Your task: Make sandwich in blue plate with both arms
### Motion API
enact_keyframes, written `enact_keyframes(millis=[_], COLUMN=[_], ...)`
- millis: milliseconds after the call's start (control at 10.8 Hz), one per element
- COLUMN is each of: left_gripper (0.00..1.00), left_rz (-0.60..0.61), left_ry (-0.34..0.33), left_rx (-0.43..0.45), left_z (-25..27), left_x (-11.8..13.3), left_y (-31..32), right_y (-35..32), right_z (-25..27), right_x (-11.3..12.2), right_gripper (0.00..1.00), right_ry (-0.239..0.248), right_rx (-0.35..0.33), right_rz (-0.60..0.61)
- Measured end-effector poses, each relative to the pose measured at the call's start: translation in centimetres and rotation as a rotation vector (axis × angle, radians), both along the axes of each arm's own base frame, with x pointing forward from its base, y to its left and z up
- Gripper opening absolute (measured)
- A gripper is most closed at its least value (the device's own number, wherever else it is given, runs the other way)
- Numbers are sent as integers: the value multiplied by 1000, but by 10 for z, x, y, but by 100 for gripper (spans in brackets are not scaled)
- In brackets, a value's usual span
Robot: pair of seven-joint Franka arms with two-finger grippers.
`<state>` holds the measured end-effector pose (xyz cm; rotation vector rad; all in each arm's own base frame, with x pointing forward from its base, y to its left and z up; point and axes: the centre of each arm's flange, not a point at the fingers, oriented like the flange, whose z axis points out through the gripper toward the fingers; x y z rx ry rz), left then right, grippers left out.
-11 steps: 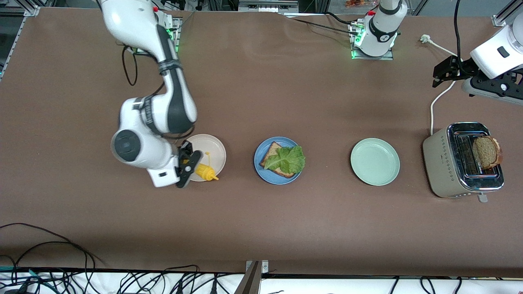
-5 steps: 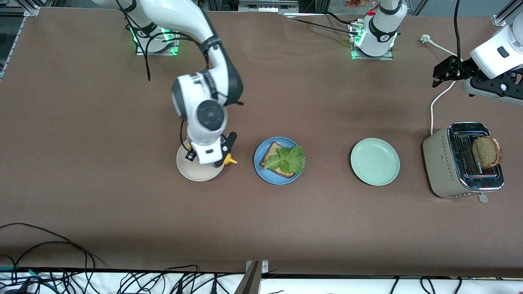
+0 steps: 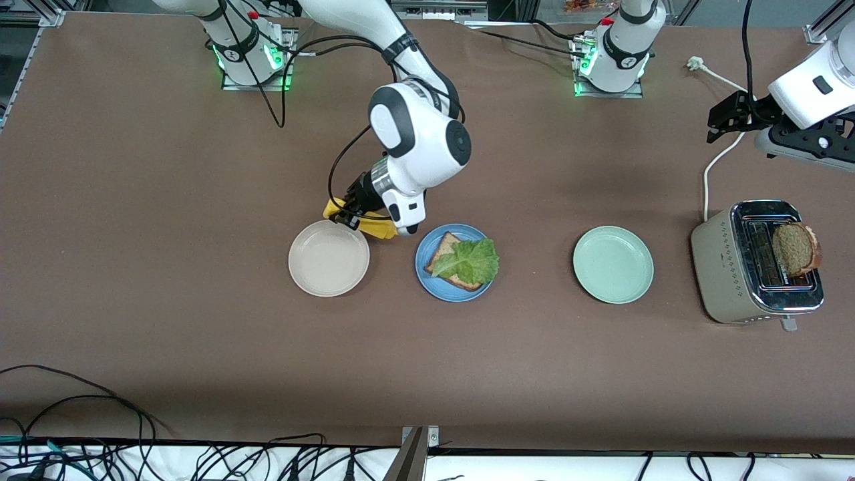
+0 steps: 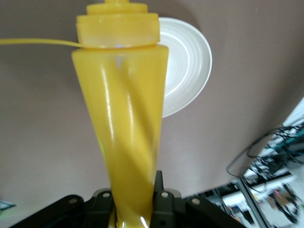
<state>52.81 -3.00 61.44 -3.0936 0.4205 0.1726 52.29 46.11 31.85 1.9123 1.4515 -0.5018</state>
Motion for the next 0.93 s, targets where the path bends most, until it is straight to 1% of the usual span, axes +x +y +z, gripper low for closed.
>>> enact_keyframes(millis=[185, 371, 742, 835, 927], left_gripper=[100, 100, 100, 100, 100], left_rz=[0, 1, 1, 1, 1], left_ry=[0, 0, 0, 0, 0], left_rx=[0, 0, 0, 0, 0], left_z=[0, 0, 0, 0, 0], left_x=[0, 0, 0, 0, 0], left_y=[0, 0, 0, 0, 0], right_y=[8, 11, 8, 4, -5], right_z=[-20, -26, -17, -15, -12], right_x=[-9, -8, 0, 6, 16], right_gripper=[26, 26, 26, 26, 26], right_ry=[-9, -19, -37, -29, -14], right_rx=[-93, -113, -105, -67, -11], right_rz=[29, 38, 32, 15, -18])
